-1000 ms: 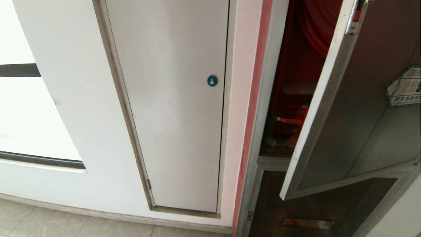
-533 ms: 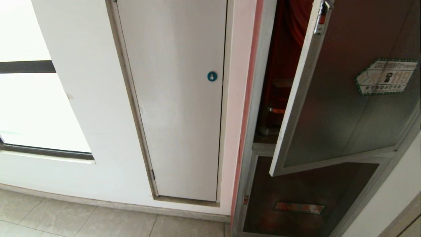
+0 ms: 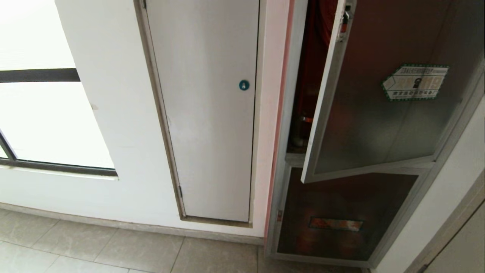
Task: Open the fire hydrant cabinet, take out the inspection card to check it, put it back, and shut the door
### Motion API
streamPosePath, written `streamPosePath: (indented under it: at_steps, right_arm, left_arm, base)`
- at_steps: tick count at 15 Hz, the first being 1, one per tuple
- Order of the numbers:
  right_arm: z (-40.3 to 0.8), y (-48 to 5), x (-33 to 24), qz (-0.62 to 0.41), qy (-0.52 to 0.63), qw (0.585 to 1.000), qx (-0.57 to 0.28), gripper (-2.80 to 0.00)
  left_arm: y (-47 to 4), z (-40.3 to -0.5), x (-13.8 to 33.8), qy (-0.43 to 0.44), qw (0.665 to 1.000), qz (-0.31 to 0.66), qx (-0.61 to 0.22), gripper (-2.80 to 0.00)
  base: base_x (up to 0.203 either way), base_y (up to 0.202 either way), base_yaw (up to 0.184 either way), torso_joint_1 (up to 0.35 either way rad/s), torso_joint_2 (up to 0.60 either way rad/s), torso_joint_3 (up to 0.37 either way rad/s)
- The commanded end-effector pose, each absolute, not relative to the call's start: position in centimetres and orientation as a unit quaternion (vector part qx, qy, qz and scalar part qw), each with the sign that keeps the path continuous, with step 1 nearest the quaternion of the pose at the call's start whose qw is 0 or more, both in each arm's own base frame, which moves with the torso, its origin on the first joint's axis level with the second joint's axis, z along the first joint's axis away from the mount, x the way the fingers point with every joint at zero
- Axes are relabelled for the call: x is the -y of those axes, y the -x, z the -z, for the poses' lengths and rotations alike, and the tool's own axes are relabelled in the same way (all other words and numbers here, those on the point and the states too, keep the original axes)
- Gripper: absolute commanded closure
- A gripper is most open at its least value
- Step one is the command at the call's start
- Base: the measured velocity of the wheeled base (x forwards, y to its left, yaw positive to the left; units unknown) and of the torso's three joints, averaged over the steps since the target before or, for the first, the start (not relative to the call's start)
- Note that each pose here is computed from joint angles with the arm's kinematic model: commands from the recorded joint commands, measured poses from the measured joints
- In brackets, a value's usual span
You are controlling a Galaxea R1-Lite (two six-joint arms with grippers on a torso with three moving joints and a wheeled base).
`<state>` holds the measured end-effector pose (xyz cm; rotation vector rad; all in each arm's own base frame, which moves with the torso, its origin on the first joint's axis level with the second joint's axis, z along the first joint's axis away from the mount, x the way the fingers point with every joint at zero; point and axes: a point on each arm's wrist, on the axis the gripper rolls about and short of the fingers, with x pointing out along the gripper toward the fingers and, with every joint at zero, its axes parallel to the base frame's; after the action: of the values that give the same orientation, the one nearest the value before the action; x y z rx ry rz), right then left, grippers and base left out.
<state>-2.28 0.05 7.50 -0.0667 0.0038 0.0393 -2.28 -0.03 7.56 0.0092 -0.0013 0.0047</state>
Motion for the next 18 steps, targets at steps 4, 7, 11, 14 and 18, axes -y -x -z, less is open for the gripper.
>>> streamPosePath:
  at_steps: [4,7,11,14,18]
  right_arm:
    - [-7.49,2.27,-0.05,-0.02,0.034,0.999,-0.003,0.0]
    - [-7.49,2.27,-0.05,-0.02,0.034,0.999,-0.003,0.0]
    - [-7.49,2.27,-0.05,-0.02,0.034,0.999,-0.003,0.0]
    - [-7.49,2.28,-0.05,-0.02,0.036,0.999,-0.002,0.0]
    - [-7.49,2.27,-0.05,-0.02,0.034,0.999,-0.003,0.0]
  left_arm:
    - [2.27,-7.52,0.03,-0.005,1.0,-0.002,0.0,0.0]
    - [2.26,-7.52,0.03,-0.005,1.0,-0.002,-0.001,0.0]
    - [2.26,-7.52,0.03,-0.005,1.0,-0.002,-0.001,0.0]
    - [2.26,-7.52,0.03,-0.004,1.0,-0.002,-0.001,0.0]
    - [2.26,-7.52,0.03,-0.005,1.0,-0.002,-0.001,0.0]
  base:
    - [0.0,0.0,0.0,0.0,0.0,0.0]
    - [0.0,0.0,0.0,0.0,0.0,0.0]
    - [0.0,0.0,0.0,0.0,0.0,0.0]
    - [0.0,0.0,0.0,0.0,0.0,0.0]
    - [0.0,0.0,0.0,0.0,0.0,0.0]
